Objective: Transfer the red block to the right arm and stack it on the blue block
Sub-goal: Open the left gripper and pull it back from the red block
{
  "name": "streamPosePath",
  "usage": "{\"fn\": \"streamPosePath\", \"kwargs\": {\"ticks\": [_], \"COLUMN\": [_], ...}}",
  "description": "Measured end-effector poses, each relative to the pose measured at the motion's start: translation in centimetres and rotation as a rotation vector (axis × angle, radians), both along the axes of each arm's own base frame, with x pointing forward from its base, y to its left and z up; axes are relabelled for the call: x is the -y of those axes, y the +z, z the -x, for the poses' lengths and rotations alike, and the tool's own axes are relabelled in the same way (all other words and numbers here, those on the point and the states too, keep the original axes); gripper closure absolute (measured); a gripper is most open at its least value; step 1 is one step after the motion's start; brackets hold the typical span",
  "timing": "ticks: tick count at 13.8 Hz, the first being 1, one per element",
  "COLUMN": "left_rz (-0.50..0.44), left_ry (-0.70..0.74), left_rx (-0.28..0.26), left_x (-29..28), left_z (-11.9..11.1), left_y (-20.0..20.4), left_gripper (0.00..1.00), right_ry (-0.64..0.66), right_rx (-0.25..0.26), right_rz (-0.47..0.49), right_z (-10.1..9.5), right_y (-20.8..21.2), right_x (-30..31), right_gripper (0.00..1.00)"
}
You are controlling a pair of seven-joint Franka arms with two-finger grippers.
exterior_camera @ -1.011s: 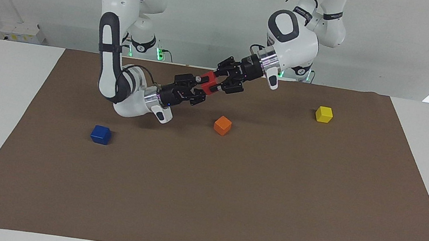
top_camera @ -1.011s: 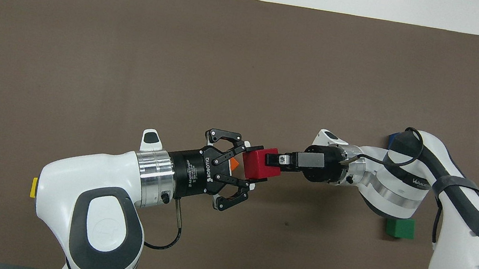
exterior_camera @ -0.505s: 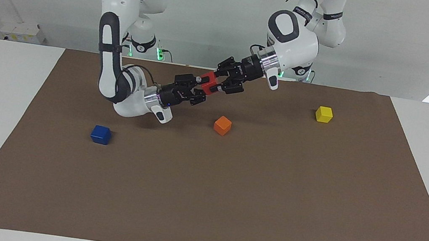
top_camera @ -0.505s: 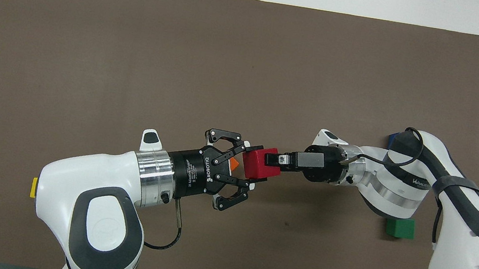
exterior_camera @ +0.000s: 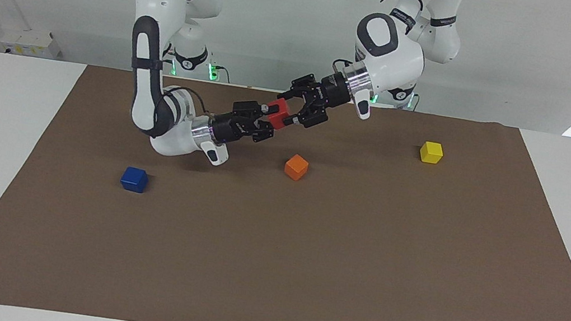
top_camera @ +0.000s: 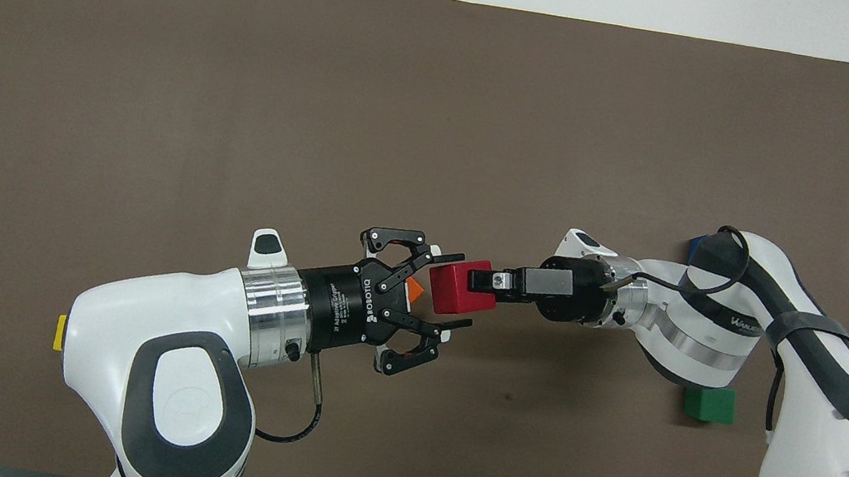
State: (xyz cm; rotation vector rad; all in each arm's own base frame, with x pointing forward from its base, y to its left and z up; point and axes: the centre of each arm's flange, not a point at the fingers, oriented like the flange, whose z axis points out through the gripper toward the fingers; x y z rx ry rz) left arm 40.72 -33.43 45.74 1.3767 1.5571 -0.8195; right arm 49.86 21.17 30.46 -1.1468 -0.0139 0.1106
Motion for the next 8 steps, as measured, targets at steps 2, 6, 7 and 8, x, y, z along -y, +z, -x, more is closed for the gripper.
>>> {"fn": "streamPosePath", "kwargs": {"ticks": [2, 6, 7, 8], "left_rz": [-0.001, -0.010, -0.021, -0.029], "left_ry": [0.002, 0.036, 0.032, 0.018], "left_rx": [0.004, 0.015, 0.033, 0.048], "left_x": [-0.1, -2.2, -3.3, -4.7], "left_z": [-0.1, -1.3, -1.4, -1.0], "left_y": [0.0, -0.5, -1.2, -2.0], "left_gripper": [0.00, 0.00, 0.00, 0.00], "right_ry": [-0.004, -0.029, -0.034, -0.042], "right_rx": [0.000, 0.010, 0.013, 0.014], "right_rz": [0.006, 0.044, 0.051, 0.063], "right_z": [-0.1, -0.6, -0.7, -0.9], "right_y": [0.0, 0.3, 0.4, 0.4], "right_x": [0.0, 0.2, 0.2, 0.2], "right_gripper": [0.44, 0.44, 0.44, 0.44]}}
